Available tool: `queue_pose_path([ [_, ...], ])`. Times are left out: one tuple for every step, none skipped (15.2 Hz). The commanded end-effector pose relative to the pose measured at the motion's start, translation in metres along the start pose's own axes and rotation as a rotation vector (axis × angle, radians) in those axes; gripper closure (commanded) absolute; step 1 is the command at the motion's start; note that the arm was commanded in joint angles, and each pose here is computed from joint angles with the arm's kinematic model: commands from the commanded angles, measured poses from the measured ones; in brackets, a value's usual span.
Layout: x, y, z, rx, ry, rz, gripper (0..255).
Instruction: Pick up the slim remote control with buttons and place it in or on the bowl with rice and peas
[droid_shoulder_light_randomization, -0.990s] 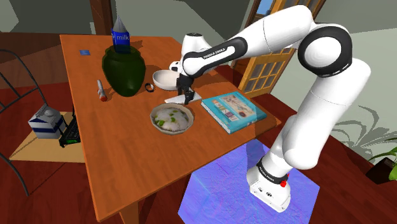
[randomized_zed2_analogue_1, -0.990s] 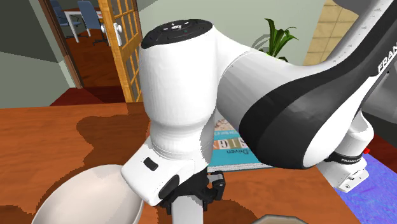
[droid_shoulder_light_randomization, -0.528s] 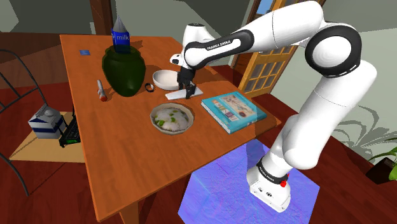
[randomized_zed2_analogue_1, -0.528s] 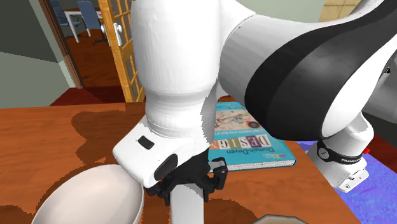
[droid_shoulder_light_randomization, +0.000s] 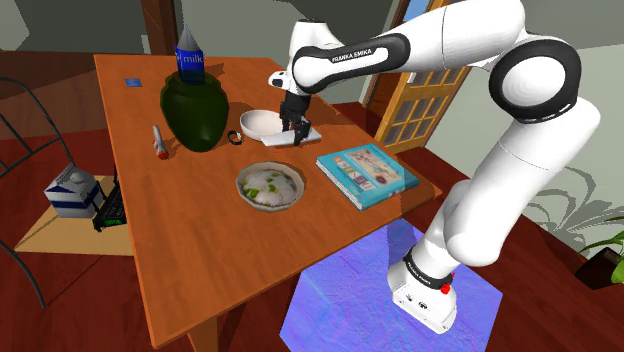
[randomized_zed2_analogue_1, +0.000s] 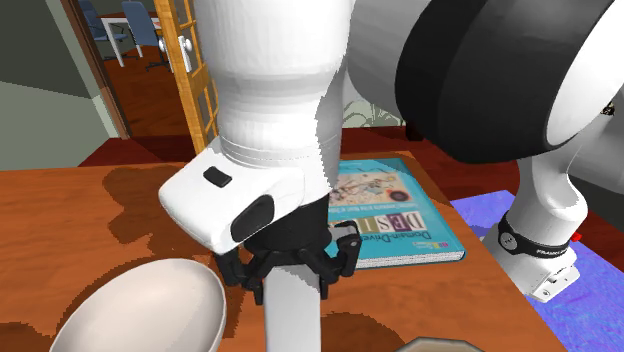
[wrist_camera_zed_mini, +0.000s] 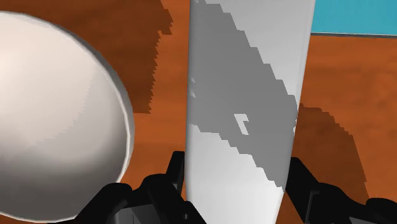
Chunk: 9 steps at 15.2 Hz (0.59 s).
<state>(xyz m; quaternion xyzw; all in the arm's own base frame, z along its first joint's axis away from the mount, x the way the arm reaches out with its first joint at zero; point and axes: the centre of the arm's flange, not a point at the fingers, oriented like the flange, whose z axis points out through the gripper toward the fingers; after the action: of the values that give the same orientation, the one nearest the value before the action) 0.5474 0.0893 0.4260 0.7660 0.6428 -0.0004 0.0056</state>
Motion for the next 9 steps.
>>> queue_pose_path([
  [0.0, 0.001, -0.012, 0.0, 0.0, 0.0, 255],
  [0.0, 0.001, -0.018, 0.0, 0.0, 0.0, 255],
  [0.0, 0.001, -0.023, 0.0, 0.0, 0.0, 255],
  [0.0, 0.001, -0.028, 0.0, 0.0, 0.0, 255],
  [0.0, 0.001, -0.033, 0.0, 0.0, 0.0, 255],
  [0.0, 0.001, -0.039, 0.0, 0.0, 0.0, 255],
  [0.0, 0.001, -0.044, 0.0, 0.0, 0.0, 255],
  [-0.001, 0.001, -0.049, 0.0, 0.0, 0.0, 255],
  [-0.001, 0.001, -0.055, 0.0, 0.0, 0.0, 255],
])
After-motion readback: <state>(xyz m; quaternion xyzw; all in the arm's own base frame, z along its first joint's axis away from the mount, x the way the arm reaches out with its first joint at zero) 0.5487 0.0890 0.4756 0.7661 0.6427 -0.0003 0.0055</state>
